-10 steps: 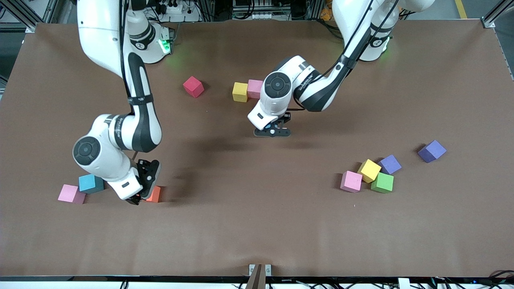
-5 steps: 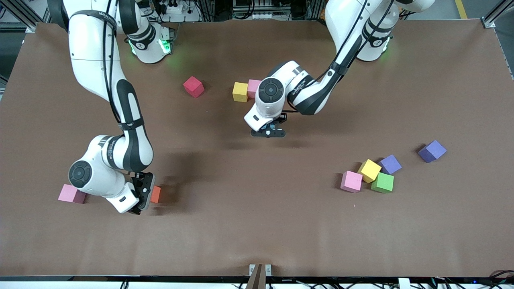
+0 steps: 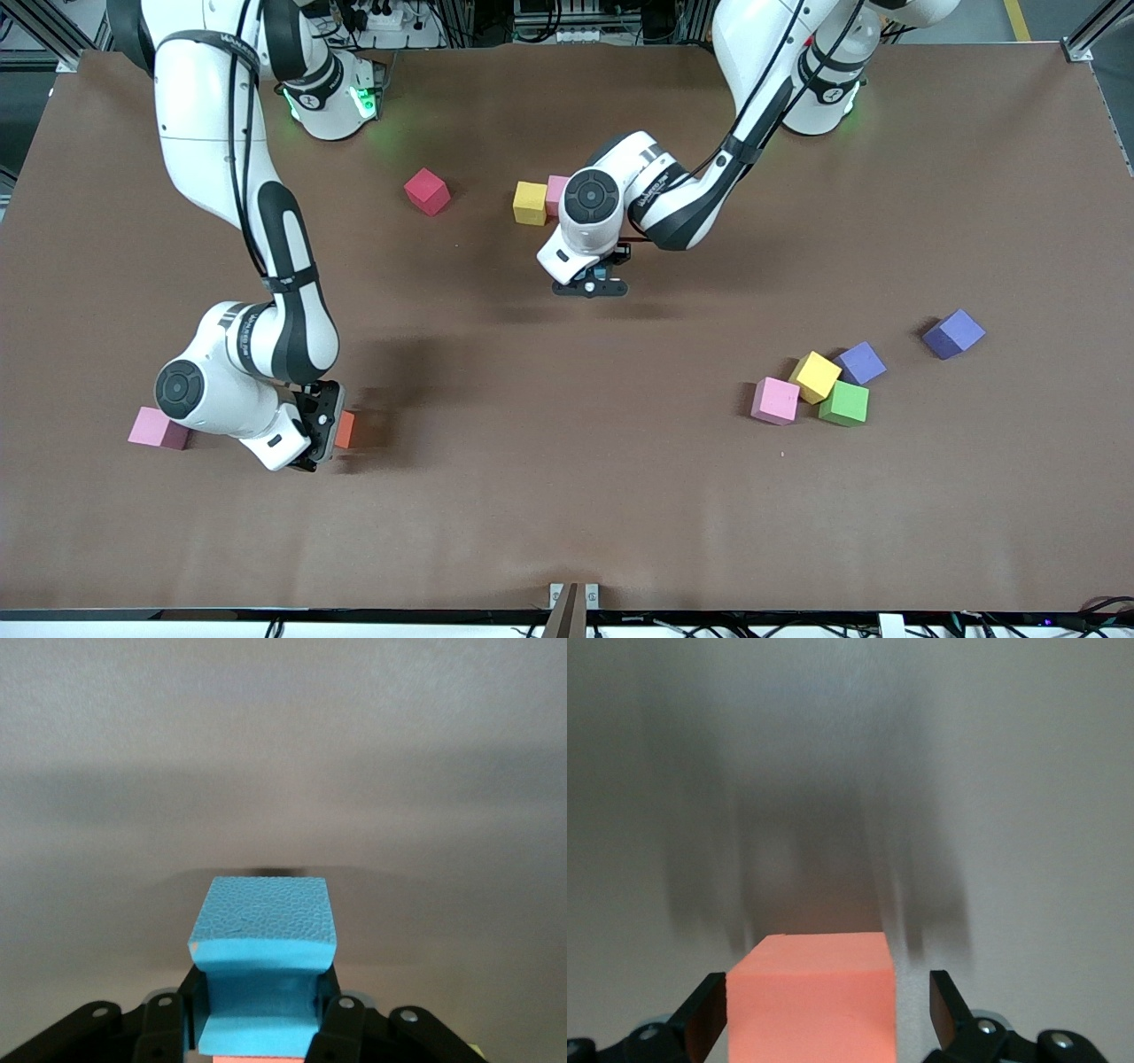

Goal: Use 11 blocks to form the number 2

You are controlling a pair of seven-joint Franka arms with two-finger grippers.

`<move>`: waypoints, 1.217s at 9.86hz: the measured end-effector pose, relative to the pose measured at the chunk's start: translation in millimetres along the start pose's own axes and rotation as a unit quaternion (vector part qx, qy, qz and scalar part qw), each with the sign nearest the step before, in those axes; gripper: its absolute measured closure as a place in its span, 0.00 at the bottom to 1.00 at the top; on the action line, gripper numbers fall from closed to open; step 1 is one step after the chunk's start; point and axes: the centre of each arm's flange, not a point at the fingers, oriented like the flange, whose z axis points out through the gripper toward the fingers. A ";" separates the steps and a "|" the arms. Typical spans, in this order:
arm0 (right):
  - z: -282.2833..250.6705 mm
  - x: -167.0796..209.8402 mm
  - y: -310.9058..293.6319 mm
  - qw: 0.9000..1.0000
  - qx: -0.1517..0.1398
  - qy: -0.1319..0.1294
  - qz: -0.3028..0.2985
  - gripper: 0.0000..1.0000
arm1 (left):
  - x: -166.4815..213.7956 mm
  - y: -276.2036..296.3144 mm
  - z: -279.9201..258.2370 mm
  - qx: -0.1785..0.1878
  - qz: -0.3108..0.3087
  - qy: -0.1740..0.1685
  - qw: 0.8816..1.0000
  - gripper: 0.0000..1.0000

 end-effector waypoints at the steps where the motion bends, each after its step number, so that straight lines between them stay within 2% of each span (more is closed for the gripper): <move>1: 3.2 -3.1 0.0 1.000 0.002 0.001 0.000 0.00 | -2.0 -1.4 2.7 0.001 0.000 0.000 1.000 0.50; 2: 3.4 -3.3 0.1 1.000 0.002 0.001 -0.001 0.00 | -3.2 -2.8 5.4 0.000 0.000 0.001 1.000 0.50; 4: 2.6 -1.6 0.6 1.000 0.001 0.002 -0.002 0.34 | -5.1 -4.8 9.5 -0.001 0.000 0.003 1.000 0.50; 5: 2.3 -0.2 0.8 1.000 0.000 0.003 -0.003 0.37 | -5.5 -4.7 10.0 -0.001 0.000 0.003 1.000 0.50; 9: -4.4 17.6 1.9 1.000 -0.005 0.008 0.002 0.37 | -7.6 -2.0 10.6 -0.007 0.002 0.007 1.000 0.50; 12: -8.9 42.5 -5.1 0.999 0.010 0.013 0.032 0.37 | -11.3 -2.2 15.5 -0.005 0.004 0.005 1.000 0.50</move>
